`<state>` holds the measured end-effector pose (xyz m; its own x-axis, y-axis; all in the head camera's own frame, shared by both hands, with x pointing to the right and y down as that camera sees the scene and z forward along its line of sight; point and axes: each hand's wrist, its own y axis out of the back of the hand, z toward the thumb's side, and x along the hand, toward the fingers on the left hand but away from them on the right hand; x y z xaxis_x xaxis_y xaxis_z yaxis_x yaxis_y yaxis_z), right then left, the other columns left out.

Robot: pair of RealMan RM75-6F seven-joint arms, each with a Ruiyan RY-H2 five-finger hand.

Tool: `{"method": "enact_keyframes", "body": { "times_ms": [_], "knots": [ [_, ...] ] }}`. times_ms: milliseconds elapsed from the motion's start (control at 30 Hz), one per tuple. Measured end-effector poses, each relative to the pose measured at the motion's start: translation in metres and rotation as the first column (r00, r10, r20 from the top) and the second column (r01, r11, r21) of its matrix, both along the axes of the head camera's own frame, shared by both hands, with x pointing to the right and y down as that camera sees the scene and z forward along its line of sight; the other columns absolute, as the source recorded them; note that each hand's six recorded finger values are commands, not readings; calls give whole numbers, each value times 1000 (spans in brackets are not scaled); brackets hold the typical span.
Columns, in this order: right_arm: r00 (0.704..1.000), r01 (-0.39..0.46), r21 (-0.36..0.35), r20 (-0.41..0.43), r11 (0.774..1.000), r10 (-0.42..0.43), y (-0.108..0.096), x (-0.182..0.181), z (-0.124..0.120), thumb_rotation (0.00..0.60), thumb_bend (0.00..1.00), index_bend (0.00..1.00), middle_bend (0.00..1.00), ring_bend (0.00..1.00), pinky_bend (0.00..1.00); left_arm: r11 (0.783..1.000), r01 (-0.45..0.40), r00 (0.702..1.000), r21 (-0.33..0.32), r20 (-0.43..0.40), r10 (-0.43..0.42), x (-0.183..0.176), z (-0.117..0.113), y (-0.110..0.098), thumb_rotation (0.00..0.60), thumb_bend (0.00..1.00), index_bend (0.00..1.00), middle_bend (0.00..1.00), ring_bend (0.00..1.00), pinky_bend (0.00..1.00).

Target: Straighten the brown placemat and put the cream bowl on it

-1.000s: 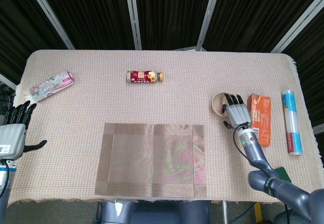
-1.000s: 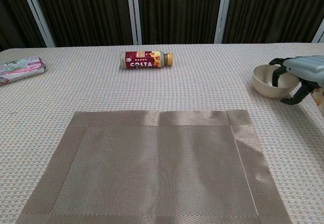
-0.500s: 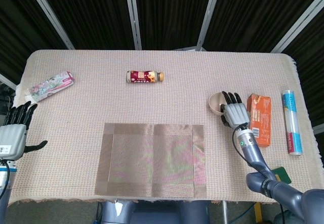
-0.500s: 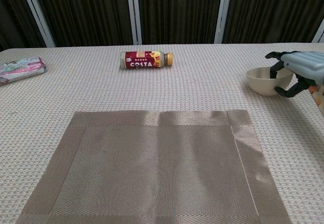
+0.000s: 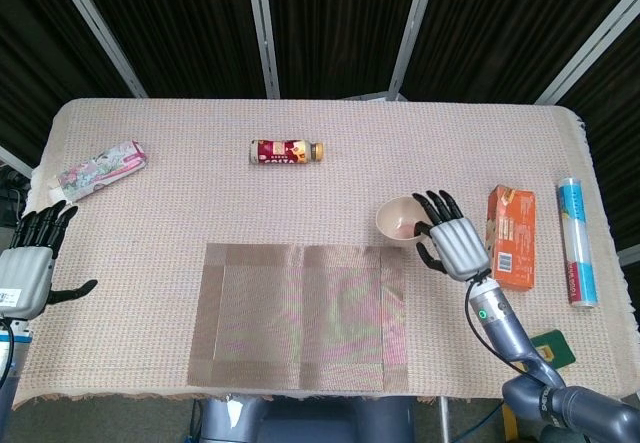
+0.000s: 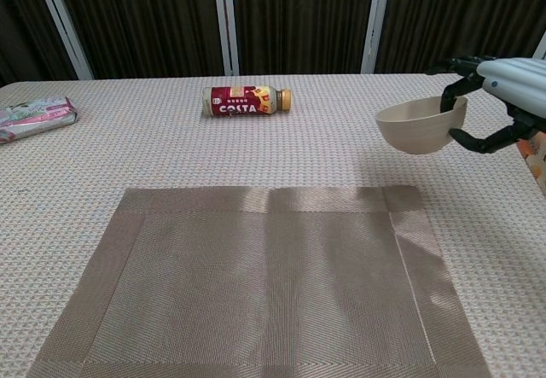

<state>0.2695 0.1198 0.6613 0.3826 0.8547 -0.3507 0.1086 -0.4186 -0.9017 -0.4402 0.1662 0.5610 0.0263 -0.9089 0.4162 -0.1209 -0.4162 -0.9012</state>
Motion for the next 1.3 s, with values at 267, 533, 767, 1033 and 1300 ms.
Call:
{"method": "enact_keyframes", "body": {
  "times_ms": [267,533,767,1033,1300],
  "knots": [
    [972,175,-17,160,984,-170,29,-65,-33,600,467,681,69,0,0,1000,-12,1000,-11,-12,12,1,0,1,600,0,0,0,0,0],
    [907,373,-42,228,927,-354,50,-136,-23,600,447,685,74,0,0,1000,4,1000,-11,4,-4,-5,1,1,600,0,0,0,0,0],
    [867,459,-58,248,887,-432,68,-174,-7,600,443,685,75,0,0,1000,14,1000,-22,25,-13,-9,5,1,600,0,0,0,0,0],
    [853,493,-72,233,867,-466,83,-189,15,600,415,683,76,0,0,999,15,999,-30,32,-14,-9,8,1,600,0,0,0,0,0],
    [858,489,-68,218,869,-466,84,-180,21,600,2,42,17,0,0,999,15,999,-30,30,-14,-9,7,1,600,0,0,0,0,0]
  ]
}}
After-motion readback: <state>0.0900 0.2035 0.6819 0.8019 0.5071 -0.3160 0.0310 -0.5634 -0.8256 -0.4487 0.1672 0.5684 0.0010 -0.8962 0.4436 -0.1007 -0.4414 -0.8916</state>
